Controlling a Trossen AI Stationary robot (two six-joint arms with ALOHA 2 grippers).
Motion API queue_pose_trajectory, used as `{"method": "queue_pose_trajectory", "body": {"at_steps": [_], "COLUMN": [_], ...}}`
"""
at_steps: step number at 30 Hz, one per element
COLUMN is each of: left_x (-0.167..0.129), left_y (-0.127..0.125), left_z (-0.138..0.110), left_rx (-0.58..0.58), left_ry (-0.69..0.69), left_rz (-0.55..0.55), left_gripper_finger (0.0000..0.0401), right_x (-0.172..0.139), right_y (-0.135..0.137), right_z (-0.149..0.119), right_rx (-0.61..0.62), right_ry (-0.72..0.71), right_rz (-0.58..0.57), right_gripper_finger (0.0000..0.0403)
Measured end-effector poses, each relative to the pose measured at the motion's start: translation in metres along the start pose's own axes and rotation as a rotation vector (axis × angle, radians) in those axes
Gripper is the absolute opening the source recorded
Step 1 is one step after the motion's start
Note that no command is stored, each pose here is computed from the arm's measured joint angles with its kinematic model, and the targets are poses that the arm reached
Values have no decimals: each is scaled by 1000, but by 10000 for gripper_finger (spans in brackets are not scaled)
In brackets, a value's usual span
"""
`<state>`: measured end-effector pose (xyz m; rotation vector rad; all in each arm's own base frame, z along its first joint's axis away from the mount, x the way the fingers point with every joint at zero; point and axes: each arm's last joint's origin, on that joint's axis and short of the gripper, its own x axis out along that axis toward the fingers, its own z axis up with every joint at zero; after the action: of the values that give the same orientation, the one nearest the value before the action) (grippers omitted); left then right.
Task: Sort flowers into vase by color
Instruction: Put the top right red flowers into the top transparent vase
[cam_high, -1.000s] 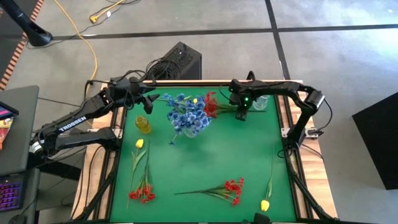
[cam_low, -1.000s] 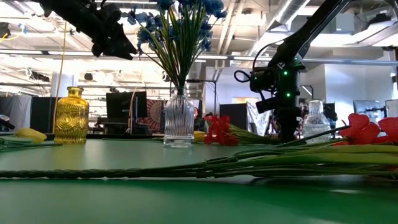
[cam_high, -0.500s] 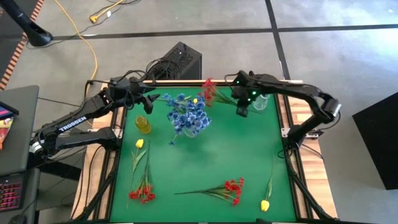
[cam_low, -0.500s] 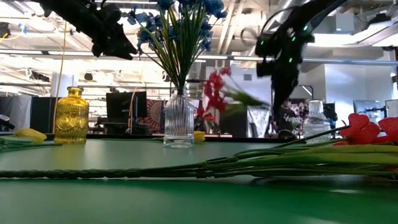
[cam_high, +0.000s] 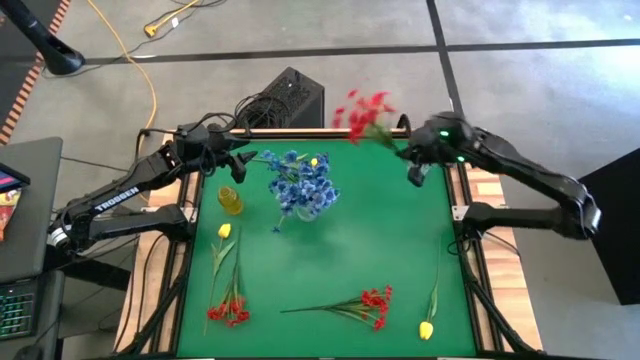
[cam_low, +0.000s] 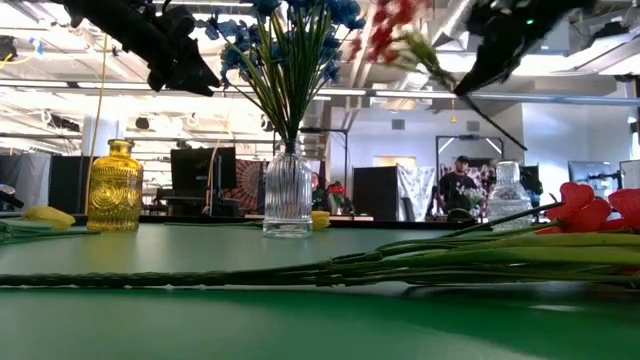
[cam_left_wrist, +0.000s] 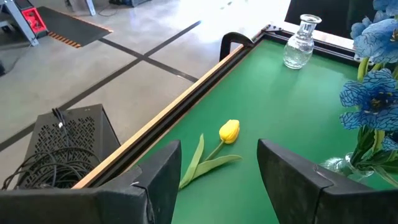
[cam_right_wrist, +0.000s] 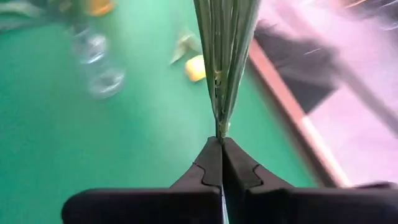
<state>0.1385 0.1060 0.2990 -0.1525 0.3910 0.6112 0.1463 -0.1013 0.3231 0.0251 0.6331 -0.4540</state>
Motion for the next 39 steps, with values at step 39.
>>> {"method": "queue_pose_trajectory", "body": {"at_steps": [39], "left_x": [0], "left_y": [0], "left_z": [-1], "left_rx": [-15], "left_ry": [9], "left_rz": [-4], "left_gripper_finger": [199], "right_x": [18], "right_y": [-22], "right_z": [-87], "right_rx": [202], "right_ry": [-264], "right_rz": [-583], "right_gripper_finger": [22]}}
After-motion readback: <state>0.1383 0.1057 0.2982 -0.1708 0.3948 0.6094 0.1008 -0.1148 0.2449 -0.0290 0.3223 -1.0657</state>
